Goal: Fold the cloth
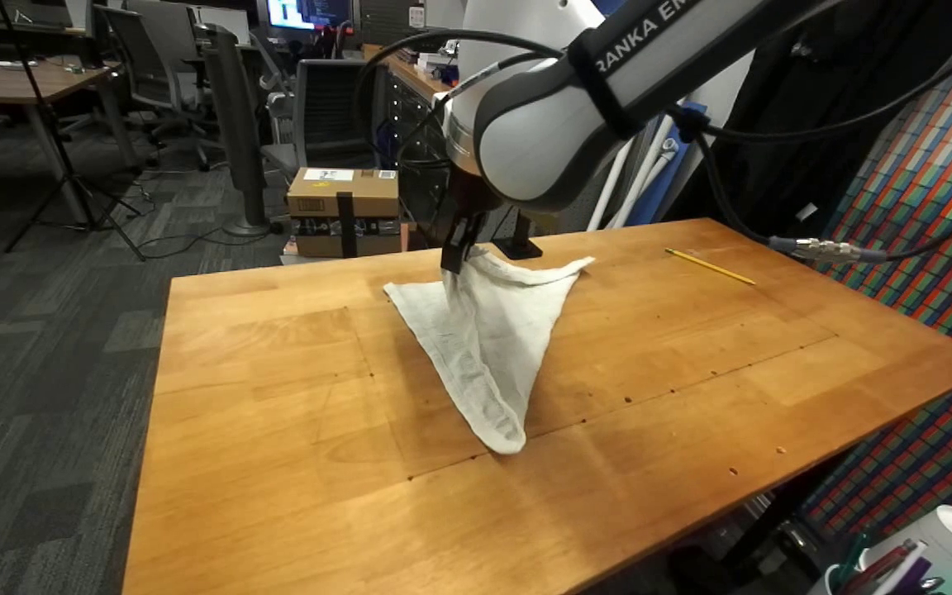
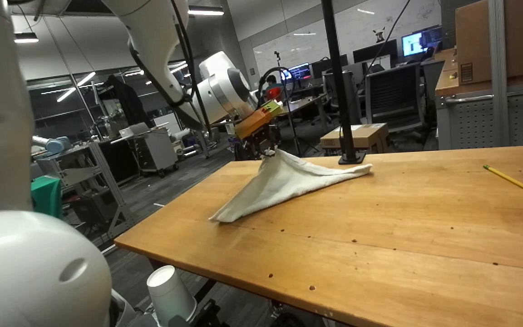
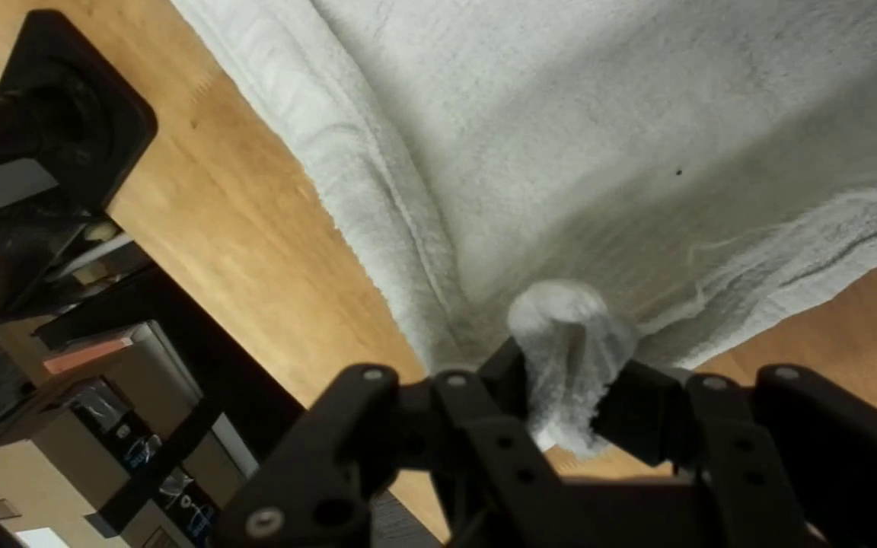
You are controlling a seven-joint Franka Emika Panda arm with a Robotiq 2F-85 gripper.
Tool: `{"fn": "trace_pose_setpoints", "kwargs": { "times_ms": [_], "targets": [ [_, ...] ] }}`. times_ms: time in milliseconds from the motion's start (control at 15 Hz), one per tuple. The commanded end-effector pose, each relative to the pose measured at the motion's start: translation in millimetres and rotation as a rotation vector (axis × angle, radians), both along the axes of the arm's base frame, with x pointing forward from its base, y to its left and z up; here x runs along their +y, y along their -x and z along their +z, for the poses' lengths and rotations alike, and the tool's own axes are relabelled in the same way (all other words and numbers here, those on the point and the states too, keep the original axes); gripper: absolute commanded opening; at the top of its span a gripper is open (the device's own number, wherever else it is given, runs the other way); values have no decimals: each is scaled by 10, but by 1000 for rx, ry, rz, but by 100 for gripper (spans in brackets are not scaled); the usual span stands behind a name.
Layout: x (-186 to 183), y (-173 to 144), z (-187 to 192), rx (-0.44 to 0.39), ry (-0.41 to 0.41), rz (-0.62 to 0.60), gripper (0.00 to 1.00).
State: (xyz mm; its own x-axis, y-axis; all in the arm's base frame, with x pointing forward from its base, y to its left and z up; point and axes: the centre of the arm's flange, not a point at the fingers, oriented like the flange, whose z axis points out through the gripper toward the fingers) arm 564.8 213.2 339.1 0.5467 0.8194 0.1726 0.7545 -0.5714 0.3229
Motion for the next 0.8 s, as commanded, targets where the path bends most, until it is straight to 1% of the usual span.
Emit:
{"fn": "trace_pose_setpoints", "kwargs": {
  "times_ms": [0,133,400,733],
  "targets": [
    [227,-212,-38,-16,-4,-13,9],
    [302,-173,-96,-1,-5,-6,9],
    [423,40,-263,39,16,30,9],
    [468,63,-333,56,29,35,9]
  ]
}}
